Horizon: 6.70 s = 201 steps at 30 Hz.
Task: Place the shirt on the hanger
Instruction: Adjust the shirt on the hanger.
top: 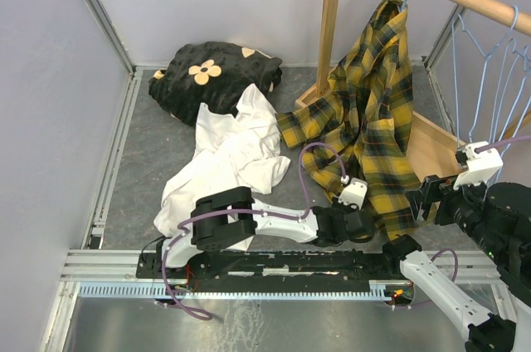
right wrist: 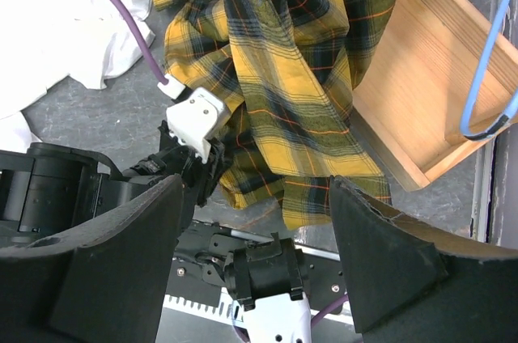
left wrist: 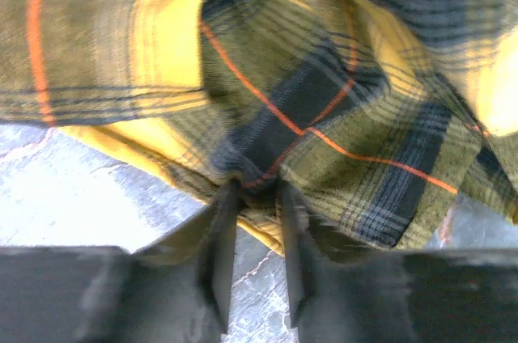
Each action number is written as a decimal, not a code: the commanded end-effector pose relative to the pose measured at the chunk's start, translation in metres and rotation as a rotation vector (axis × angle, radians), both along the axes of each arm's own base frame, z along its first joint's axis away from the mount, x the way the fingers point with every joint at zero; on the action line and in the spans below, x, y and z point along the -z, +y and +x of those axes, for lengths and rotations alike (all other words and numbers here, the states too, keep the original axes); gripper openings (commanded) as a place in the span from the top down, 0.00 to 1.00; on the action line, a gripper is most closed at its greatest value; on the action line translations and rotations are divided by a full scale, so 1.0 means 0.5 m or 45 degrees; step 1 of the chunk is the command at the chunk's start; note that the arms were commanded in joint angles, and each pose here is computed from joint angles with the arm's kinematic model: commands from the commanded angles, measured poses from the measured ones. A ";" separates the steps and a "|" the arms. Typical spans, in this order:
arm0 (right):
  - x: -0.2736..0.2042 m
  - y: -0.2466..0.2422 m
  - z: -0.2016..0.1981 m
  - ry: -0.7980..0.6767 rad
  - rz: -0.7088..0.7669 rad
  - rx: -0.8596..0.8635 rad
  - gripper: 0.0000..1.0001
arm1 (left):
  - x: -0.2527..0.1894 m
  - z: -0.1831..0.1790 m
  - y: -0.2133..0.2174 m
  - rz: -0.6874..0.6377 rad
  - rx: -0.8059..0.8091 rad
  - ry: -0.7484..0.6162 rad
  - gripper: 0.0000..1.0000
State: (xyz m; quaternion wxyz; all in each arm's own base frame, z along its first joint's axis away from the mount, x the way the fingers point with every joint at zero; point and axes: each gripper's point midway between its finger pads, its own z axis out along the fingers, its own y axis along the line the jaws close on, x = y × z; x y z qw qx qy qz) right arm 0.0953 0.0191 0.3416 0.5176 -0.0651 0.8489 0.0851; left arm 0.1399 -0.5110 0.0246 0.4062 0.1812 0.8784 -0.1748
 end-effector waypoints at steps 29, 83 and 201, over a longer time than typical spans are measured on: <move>0.037 0.012 0.032 0.026 -0.036 -0.008 0.19 | -0.326 0.385 0.182 -0.235 -0.018 -0.107 0.97; 0.147 0.065 0.074 0.239 0.085 0.030 0.05 | -0.269 0.023 0.126 -0.568 0.318 -0.191 0.13; 0.467 0.651 0.394 0.706 -0.745 -1.397 0.01 | -0.573 0.075 0.896 -0.313 -0.463 -0.610 0.14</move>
